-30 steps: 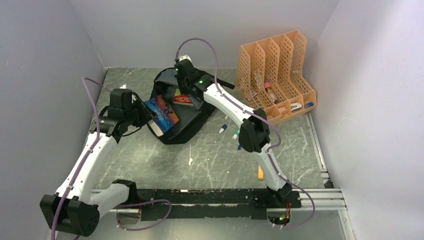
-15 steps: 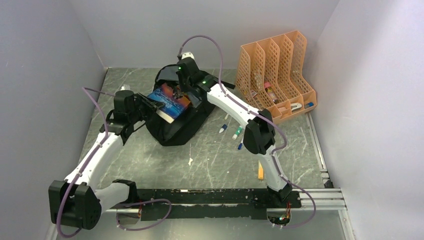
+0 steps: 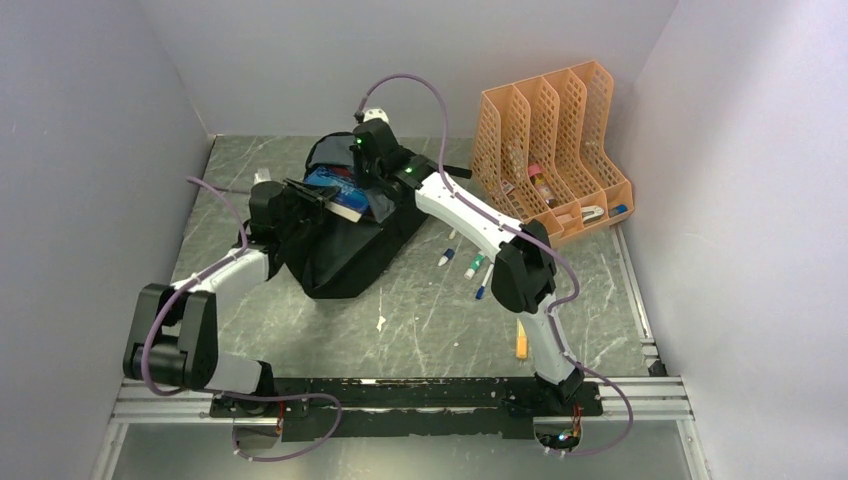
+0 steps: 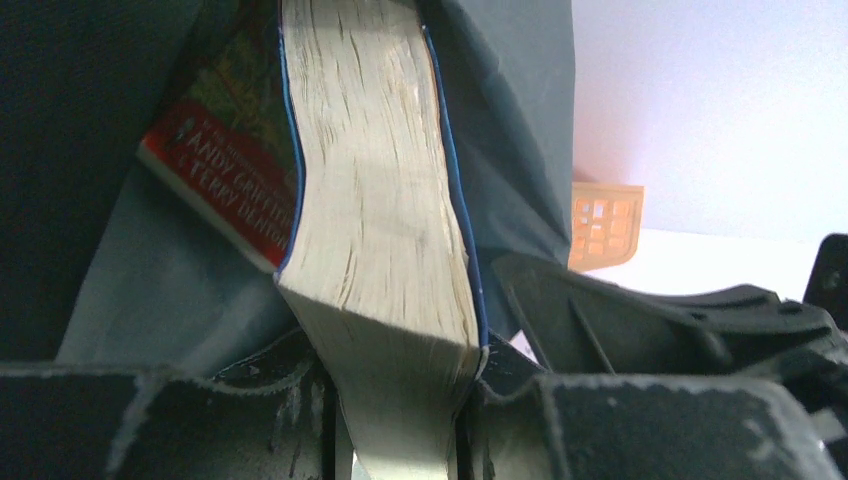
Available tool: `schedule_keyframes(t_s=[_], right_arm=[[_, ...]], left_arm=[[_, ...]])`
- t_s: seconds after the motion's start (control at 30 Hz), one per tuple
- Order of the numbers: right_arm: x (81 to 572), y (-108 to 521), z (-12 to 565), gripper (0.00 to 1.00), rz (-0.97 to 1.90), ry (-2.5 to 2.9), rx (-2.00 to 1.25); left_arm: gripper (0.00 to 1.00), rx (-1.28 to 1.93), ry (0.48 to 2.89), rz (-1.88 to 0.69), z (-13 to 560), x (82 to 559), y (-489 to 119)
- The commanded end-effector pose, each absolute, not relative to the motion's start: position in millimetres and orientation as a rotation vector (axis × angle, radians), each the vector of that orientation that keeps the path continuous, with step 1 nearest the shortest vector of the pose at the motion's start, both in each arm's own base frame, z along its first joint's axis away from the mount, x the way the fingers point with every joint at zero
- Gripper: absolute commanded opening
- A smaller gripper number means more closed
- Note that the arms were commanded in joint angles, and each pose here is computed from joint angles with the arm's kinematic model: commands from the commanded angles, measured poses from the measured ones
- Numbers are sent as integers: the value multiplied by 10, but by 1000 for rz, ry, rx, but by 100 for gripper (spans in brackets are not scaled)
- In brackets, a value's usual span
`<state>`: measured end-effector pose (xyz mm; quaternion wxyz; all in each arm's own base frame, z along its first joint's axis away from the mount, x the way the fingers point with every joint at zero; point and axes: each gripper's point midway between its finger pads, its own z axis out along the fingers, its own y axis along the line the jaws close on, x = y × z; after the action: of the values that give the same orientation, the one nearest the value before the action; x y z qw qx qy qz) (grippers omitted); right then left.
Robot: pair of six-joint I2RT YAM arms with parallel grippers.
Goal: Pack the student bag
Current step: Place the book in the student bag.
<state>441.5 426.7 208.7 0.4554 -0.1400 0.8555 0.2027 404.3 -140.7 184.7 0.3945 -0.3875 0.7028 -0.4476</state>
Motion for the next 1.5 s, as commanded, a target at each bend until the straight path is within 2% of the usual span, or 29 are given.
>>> schedule_keyframes(t_s=[0.0,0.23,0.53,0.67,0.93,1.07,1.13,1.2,1.27,1.47], right_arm=[[4328,4465,2871,0,676,1942,-288],[4254,4537,2818,0,675,1938,-317],[4194,4556,2742,0,670,1952,-337],[4204,4517,2709,0,648,1951,-331],[4252,4469,2641,0,608,1944,-325],[4265,4457,2608,0,593,1946,-328],[4272,4443,2600,0,582,1946,-329],[4285,4421,2600,0,570,1942,-328],[4293,4415,2585,0,560,1939,-341],[4334,4375,2523,0,525,1942,-361]], left_arm=[[5,-750,1367,-1337,2948,4281,-1491],[5,-728,1323,-1387,2747,4576,-1734],[5,-743,1400,-1339,2288,5035,-1978],[5,-766,1511,-1268,1989,5162,-2038],[32,-772,1701,-1147,1568,5180,-2080],[43,-758,1792,-1130,1475,5171,-2144],[52,-749,1827,-1124,1452,5148,-2164],[93,-733,1841,-1127,1473,5114,-2178],[98,-710,1854,-1127,1509,5082,-2186],[98,-679,1879,-1088,1692,4919,-2123]])
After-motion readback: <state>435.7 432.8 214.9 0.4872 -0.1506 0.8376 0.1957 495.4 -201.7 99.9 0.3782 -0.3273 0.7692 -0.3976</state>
